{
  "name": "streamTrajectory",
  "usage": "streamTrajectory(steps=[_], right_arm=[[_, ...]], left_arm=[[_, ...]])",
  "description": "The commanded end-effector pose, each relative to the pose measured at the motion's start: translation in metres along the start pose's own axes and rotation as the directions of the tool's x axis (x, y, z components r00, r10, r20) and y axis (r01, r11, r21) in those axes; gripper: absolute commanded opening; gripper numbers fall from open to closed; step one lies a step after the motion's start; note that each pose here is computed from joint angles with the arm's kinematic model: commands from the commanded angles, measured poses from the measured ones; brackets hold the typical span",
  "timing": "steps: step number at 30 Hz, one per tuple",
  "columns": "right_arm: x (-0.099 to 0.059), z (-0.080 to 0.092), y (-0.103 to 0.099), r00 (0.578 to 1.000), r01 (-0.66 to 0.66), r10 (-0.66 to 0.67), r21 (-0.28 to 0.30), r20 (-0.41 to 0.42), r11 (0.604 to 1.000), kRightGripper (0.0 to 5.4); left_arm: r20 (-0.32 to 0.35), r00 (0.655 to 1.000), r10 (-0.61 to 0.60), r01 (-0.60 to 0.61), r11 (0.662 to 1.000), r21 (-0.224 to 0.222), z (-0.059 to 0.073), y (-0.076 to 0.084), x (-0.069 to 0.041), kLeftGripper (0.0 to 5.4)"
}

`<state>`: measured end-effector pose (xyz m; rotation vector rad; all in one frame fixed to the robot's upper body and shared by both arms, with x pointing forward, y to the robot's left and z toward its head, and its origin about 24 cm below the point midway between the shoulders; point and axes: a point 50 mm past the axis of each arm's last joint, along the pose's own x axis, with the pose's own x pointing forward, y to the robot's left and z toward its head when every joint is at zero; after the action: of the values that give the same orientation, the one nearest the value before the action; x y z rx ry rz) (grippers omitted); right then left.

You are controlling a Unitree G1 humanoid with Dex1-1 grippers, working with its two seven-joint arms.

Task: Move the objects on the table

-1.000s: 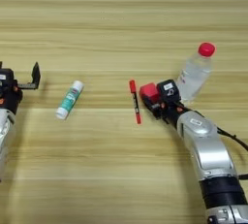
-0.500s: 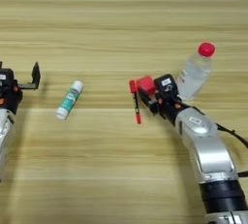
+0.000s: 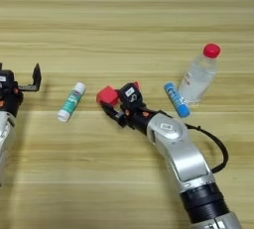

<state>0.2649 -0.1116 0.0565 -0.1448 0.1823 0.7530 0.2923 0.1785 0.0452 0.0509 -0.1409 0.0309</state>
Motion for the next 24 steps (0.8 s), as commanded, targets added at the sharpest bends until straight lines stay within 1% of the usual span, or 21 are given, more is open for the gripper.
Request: streamTrajectory(steps=[1,4,5,6,8,9,10,11,16,18,19,20,22,23,24], right_arm=[[0.013,-0.012,0.002,0.999,-0.023,0.024,0.019,-0.038,1.000,2.33],[0.015,-0.015,0.002,0.999,-0.028,0.029,0.020,-0.031,0.999,2.33],[0.016,-0.014,0.002,0.999,-0.027,0.027,0.019,-0.019,0.999,2.69],[0.016,-0.011,0.002,1.000,-0.024,0.024,0.009,0.007,1.000,2.72],[0.016,-0.007,0.000,0.999,-0.014,0.014,0.001,0.046,1.000,3.04],[0.015,-0.004,-0.001,0.998,-0.003,0.003,-0.012,0.066,1.000,3.11],[0.015,-0.001,-0.002,0.996,0.008,-0.006,-0.019,0.094,1.000,3.32],[0.014,0.003,-0.003,0.993,0.018,-0.016,-0.022,0.120,1.000,3.41],[0.009,0.019,-0.011,0.969,0.063,-0.063,0.005,0.241,0.998,4.05],[0.009,0.020,-0.016,0.963,0.099,-0.099,0.011,0.249,0.995,4.22],[0.010,0.018,-0.022,0.961,0.140,-0.138,0.012,0.240,0.990,4.41],[0.010,0.016,-0.028,0.957,0.178,-0.175,0.012,0.231,0.984,4.47],[0.010,0.012,-0.042,0.942,0.270,-0.266,0.006,0.205,0.963,4.65],[0.010,0.010,-0.048,0.934,0.301,-0.296,0.008,0.198,0.954,4.84],[0.010,0.008,-0.053,0.928,0.322,-0.319,0.018,0.190,0.947,4.87]], left_arm=[[0.000,1.000,-0.008,0.008,1.000,0.011,0.001,-0.002,0.000,5.40],[0.000,1.000,-0.008,0.008,1.000,0.011,0.001,-0.002,0.000,5.40],[0.000,1.000,-0.008,0.008,1.000,0.011,0.001,-0.002,0.000,5.40],[0.000,1.000,-0.009,0.009,1.000,0.011,0.001,-0.002,0.000,5.40],[-0.001,1.000,-0.009,0.009,1.000,0.011,0.001,-0.002,0.000,5.40],[-0.001,1.000,-0.009,0.009,1.000,0.011,0.001,-0.002,0.000,5.40],[0.000,1.000,-0.010,0.010,1.000,0.011,0.001,-0.002,0.000,5.40],[0.000,1.000,-0.010,0.010,1.000,0.011,0.001,-0.003,0.000,5.40],[0.001,1.000,-0.019,0.019,1.000,0.009,0.002,-0.004,0.000,5.40],[0.002,1.000,-0.025,0.025,1.000,0.008,0.002,-0.005,0.000,5.40],[0.003,0.999,-0.033,0.033,0.999,0.004,0.002,-0.006,0.000,5.40],[0.006,0.999,-0.042,0.042,0.999,0.002,0.002,-0.007,0.000,5.40],[0.016,0.998,-0.068,0.068,0.998,-0.005,0.004,-0.011,-0.001,5.40],[0.020,0.996,-0.082,0.082,0.997,-0.007,0.004,-0.013,-0.001,5.40],[0.025,0.995,-0.097,0.097,0.995,-0.008,0.005,-0.016,-0.002,5.40]])
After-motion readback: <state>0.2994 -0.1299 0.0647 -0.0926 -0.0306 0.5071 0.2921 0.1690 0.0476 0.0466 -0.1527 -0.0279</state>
